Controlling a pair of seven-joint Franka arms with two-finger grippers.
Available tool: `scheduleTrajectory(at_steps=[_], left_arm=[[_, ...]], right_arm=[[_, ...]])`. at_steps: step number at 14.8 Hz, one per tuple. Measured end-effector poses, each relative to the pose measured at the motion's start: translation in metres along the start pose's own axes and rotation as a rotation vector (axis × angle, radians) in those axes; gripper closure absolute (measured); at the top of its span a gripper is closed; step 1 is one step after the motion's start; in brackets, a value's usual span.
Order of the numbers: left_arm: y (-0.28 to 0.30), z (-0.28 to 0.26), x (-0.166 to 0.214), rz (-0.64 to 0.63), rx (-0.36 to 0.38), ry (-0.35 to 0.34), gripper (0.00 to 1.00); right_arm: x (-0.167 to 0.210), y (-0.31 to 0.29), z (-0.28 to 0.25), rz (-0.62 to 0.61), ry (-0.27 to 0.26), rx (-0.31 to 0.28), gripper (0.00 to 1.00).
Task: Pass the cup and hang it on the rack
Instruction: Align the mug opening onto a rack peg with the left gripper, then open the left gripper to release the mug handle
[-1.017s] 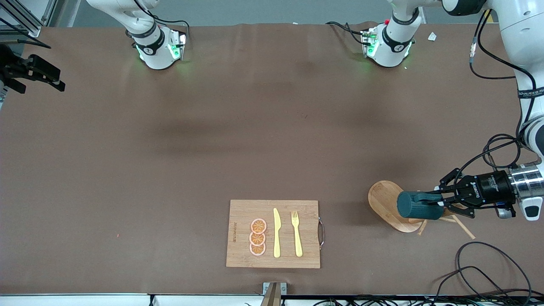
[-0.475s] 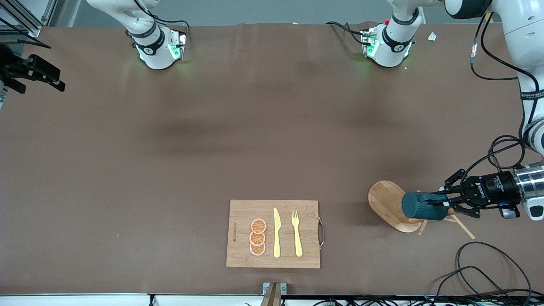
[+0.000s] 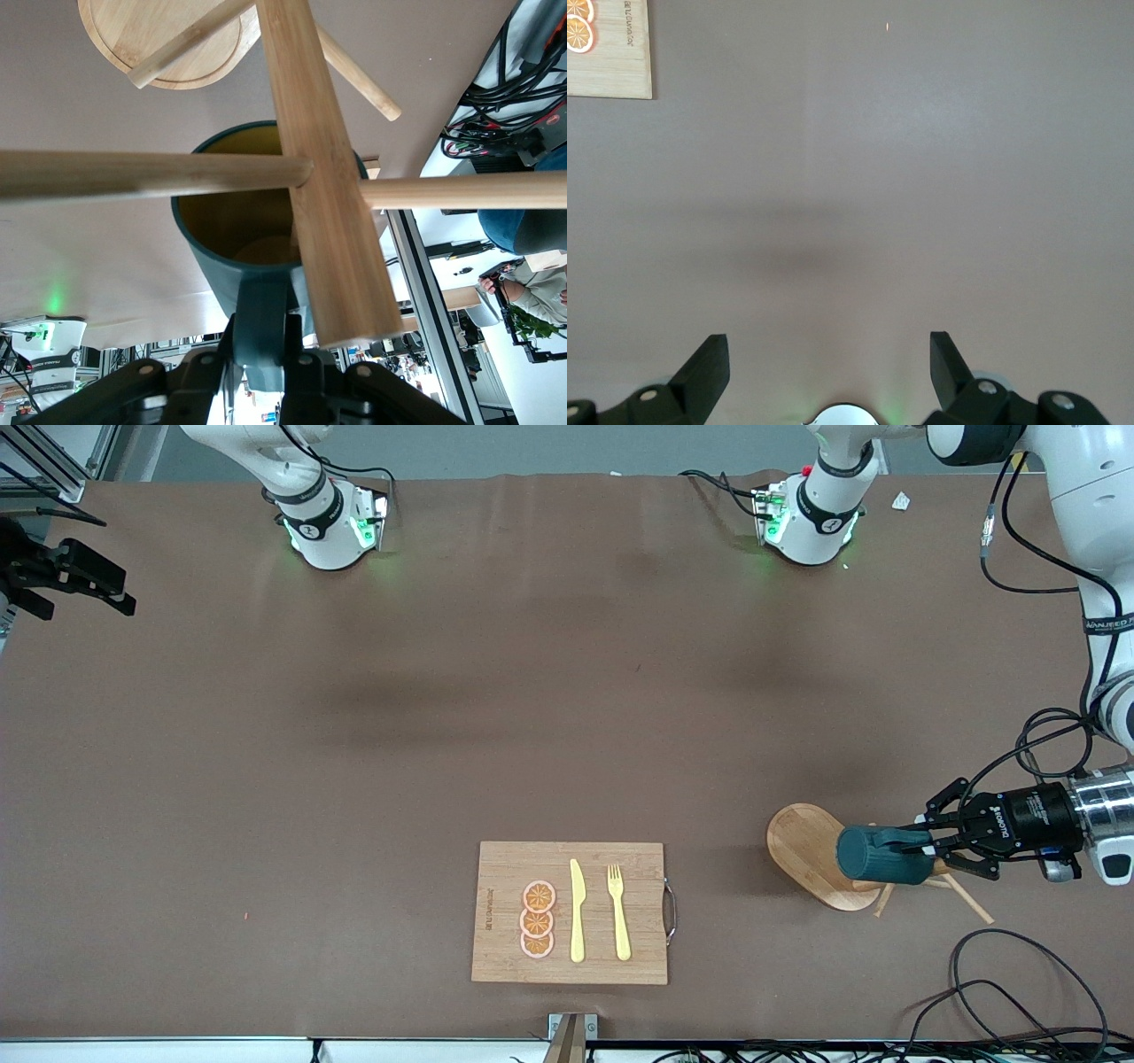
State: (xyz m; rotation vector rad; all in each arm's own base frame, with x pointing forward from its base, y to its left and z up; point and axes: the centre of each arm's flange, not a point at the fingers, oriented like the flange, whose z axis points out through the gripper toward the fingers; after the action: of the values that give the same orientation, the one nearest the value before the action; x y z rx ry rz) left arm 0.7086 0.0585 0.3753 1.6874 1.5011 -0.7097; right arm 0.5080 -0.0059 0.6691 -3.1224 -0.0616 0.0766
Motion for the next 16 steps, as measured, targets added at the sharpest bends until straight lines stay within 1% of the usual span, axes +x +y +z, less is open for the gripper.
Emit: scheduleTrajectory(at_steps=[1, 2, 5, 6, 8, 9, 10, 12, 13, 14, 16], left_arm=[[0.0, 0.001, 0.0, 0.0, 0.002, -0.001, 0.78], [0.0, 0.002, 0.0, 0.001, 0.003, -0.002, 0.71], [0.001, 0.004, -0.002, 0.005, 0.006, -0.004, 0.44], [0.001, 0.005, -0.003, 0.008, 0.006, -0.003, 0.33], [0.003, 0.004, -0.007, 0.016, 0.005, -0.003, 0.16], [0.005, 0.002, -0.012, 0.026, 0.006, -0.006, 0.05], [0.006, 0.0, -0.02, 0.039, 0.008, -0.011, 0.0], [0.008, -0.009, -0.042, 0.074, 0.01, -0.014, 0.0], [0.008, -0.012, -0.056, 0.097, 0.02, -0.001, 0.0], [0.007, -0.014, -0.073, 0.128, 0.041, 0.026, 0.0], [0.004, -0.018, -0.111, 0.2, 0.089, 0.105, 0.0]], right_arm=[[0.0, 0.0, 0.0, 0.0, 0.0, 0.0, 0.0], [0.0, 0.0, 0.0, 0.0, 0.0, 0.0, 0.0], [0.0, 0.0, 0.0, 0.0, 0.0, 0.0, 0.0], [0.0, 0.0, 0.0, 0.0, 0.0, 0.0, 0.0], [0.0, 0.0, 0.0, 0.0, 0.0, 0.0, 0.0], [0.0, 0.0, 0.0, 0.0, 0.0, 0.0, 0.0], [0.0, 0.0, 0.0, 0.0, 0.0, 0.0, 0.0], [0.0, 0.0, 0.0, 0.0, 0.0, 0.0, 0.0], [0.0, 0.0, 0.0, 0.0, 0.0, 0.0, 0.0], [0.0, 0.0, 0.0, 0.0, 0.0, 0.0, 0.0], [0.0, 0.0, 0.0, 0.0, 0.0, 0.0, 0.0]])
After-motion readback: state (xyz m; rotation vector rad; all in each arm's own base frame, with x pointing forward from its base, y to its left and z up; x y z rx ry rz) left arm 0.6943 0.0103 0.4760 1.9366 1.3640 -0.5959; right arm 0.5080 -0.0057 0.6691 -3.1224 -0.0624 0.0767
